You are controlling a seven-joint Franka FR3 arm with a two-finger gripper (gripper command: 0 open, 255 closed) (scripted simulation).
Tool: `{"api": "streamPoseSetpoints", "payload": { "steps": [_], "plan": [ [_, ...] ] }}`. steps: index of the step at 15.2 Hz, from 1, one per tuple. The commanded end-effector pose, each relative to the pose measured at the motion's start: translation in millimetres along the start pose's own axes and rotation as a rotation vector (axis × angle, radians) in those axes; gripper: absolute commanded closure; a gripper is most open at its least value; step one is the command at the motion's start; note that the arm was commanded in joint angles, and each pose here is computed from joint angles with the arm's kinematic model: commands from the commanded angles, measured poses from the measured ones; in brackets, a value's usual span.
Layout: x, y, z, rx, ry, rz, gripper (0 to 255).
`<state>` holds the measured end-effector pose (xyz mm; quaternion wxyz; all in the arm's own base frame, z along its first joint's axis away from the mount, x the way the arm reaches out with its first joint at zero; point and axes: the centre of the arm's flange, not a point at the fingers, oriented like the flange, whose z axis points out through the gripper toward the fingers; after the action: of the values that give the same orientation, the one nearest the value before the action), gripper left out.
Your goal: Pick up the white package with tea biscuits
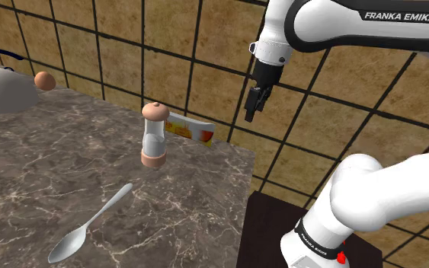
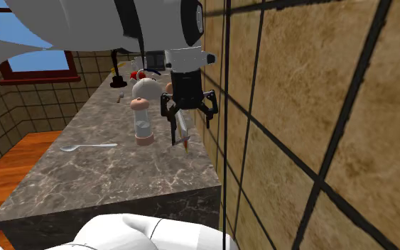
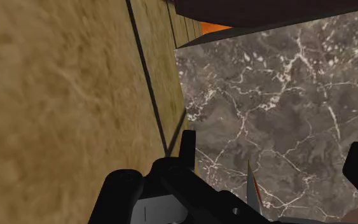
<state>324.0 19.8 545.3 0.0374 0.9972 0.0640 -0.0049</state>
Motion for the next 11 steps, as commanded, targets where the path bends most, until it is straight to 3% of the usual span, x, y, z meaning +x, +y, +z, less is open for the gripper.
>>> {"api": "streamPoseSetpoints", "payload": {
  "steps": [1, 11],
  "plan": [
    [0.0, 0.0, 0.0, 0.000, 0.000, 0.000, 0],
    [135.3, -18.4, 30.5, 0.045, -0.057, -0.147, 0]
  ]
}}
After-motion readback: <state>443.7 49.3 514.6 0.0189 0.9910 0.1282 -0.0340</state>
